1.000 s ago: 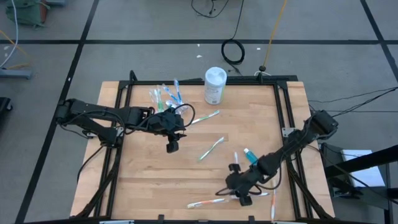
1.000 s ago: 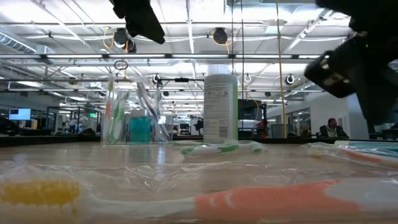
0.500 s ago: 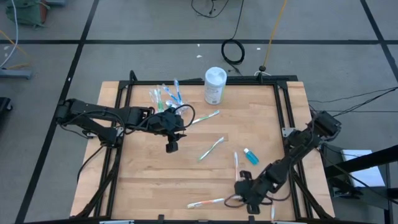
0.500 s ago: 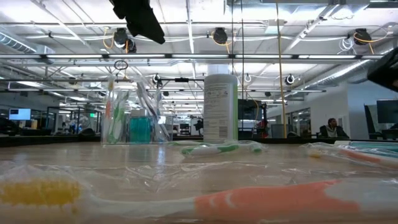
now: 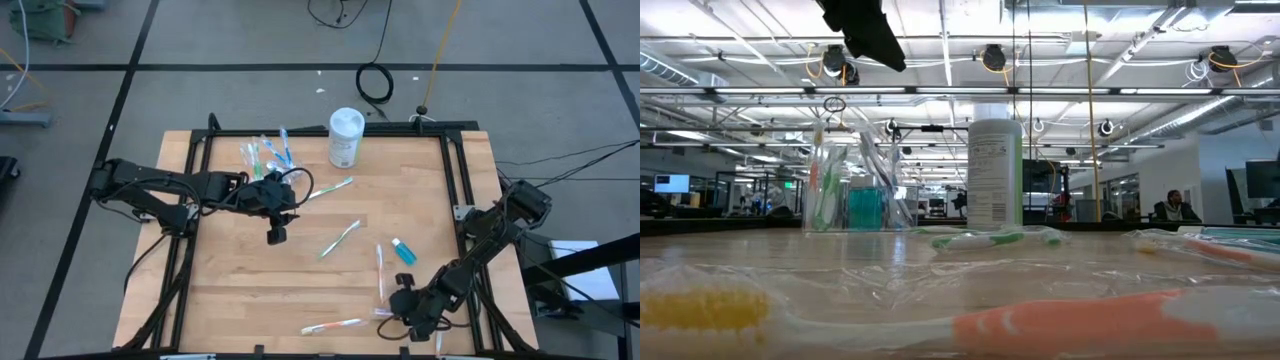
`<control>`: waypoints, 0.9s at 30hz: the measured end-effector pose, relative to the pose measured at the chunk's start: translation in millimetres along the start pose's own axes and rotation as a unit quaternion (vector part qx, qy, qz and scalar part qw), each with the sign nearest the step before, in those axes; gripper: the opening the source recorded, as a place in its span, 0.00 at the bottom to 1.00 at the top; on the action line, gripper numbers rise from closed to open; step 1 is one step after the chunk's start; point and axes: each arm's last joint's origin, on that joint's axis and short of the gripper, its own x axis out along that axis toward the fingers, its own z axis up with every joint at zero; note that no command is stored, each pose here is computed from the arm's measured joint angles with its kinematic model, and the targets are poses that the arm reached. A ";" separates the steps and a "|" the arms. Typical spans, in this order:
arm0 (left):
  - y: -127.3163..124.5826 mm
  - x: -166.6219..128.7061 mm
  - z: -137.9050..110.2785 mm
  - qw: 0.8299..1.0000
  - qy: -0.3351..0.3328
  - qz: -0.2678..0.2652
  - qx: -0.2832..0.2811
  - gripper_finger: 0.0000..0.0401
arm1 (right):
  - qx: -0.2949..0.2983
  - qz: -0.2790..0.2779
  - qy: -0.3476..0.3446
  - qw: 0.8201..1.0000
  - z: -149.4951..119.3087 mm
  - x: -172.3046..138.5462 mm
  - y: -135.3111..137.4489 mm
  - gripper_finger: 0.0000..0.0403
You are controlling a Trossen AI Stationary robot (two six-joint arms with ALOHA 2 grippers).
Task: Pick & Place toothbrushing station
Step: Put the violet toothbrush into the left of the transparent organizer
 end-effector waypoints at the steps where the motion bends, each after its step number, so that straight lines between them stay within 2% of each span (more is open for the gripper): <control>1: 0.0 -0.1 0.0 1.000 0.000 0.000 0.000 0.32 | 0.000 0.007 -0.007 1.000 -1.5 0.9 -1.4 0.30; 4: 0.0 -0.1 0.1 1.000 0.000 0.000 0.000 0.32 | -0.011 0.020 -0.027 0.999 -6.7 4.1 -6.2 0.30; 8: 0.0 0.0 0.1 1.000 -0.001 0.000 0.000 0.32 | -0.039 -0.008 -0.053 0.998 -13.2 6.7 -14.9 0.27; 12: 0.0 0.0 0.1 1.000 -0.001 0.000 0.000 0.32 | -0.099 -0.044 -0.071 0.992 -15.6 7.6 -20.2 0.19; 17: 0.0 0.0 0.1 1.000 0.000 0.000 0.000 0.32 | -0.134 -0.050 -0.070 0.987 -16.1 7.8 -21.2 0.04; 20: 0.0 0.0 0.1 1.000 0.000 0.000 0.000 0.32 | -0.165 -0.042 -0.079 0.982 -14.3 7.9 -19.3 0.04; 24: 0.0 0.0 0.6 1.000 -0.003 0.000 -0.001 0.32 | -0.220 -0.059 -0.130 0.965 -7.9 7.7 -16.1 0.06; 27: -0.2 0.0 2.3 1.000 -0.012 -0.001 -0.002 0.32 | -0.286 -0.088 -0.186 0.936 1.5 4.5 -11.0 0.04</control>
